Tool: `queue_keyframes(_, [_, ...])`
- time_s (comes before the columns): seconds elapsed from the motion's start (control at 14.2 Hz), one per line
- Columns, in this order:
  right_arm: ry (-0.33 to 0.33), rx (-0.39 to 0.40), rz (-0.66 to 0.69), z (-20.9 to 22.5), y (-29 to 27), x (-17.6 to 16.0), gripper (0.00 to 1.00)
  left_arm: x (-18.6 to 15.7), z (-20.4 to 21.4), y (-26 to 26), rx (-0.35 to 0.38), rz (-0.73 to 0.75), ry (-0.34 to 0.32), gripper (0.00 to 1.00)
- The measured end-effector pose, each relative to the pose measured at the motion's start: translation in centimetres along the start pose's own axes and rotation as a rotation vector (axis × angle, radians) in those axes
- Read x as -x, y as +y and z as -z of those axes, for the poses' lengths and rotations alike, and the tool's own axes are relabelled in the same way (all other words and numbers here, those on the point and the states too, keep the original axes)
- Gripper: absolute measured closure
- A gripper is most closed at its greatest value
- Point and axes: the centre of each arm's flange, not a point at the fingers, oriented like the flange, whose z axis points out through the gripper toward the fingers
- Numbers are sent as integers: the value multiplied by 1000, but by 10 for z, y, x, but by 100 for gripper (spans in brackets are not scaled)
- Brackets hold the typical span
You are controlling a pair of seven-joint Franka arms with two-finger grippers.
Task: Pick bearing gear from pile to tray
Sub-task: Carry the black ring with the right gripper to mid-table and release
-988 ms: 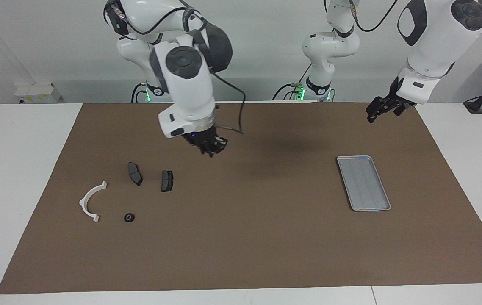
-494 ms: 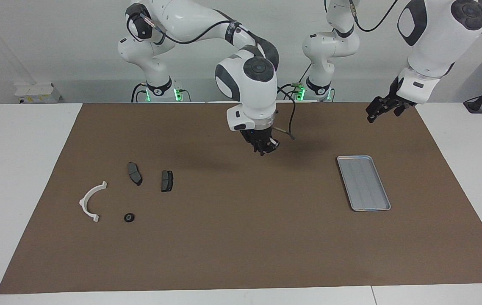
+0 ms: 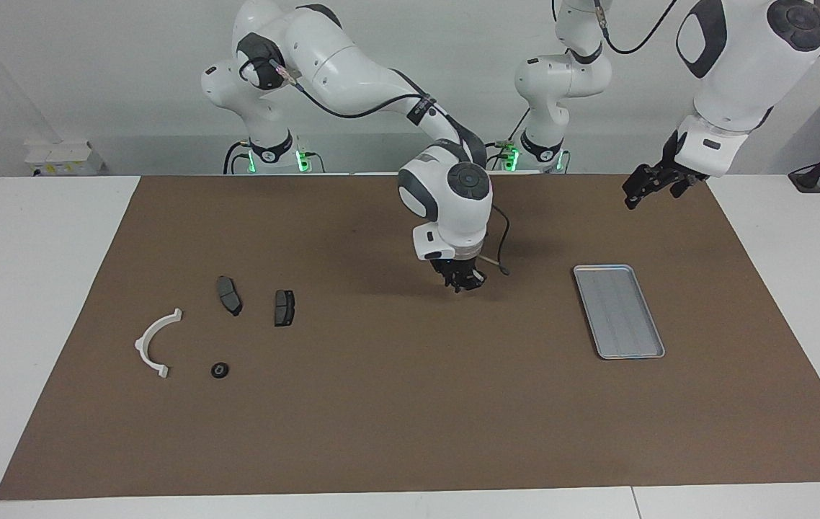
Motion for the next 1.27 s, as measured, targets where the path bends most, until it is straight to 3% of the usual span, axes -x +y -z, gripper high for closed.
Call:
queue_keyframes(0.64, [17, -5, 12, -25, 8, 2, 76, 0, 0, 0, 0, 0, 0, 0])
queue_keyframes(0.78, [13, 26, 10, -23, 11, 1, 62, 0, 0, 0, 0, 0, 0, 0])
queue_keyframes(0.92, [17, 62, -8, -3, 12, -12, 40, 0, 0, 0, 0, 0, 0, 0])
queue_keyframes(1.13, [23, 66, 4, 77, 25, -80, 7, 0, 0, 0, 0, 0, 0, 0])
queue_keyframes(1.2, [20, 68, 71, 109, 42, -113, 0, 0, 0, 0, 0, 0, 0, 0])
queue_keyframes(1.27, [15, 73, 148, 138, 64, -144, 0, 0, 0, 0, 0, 0, 0, 0])
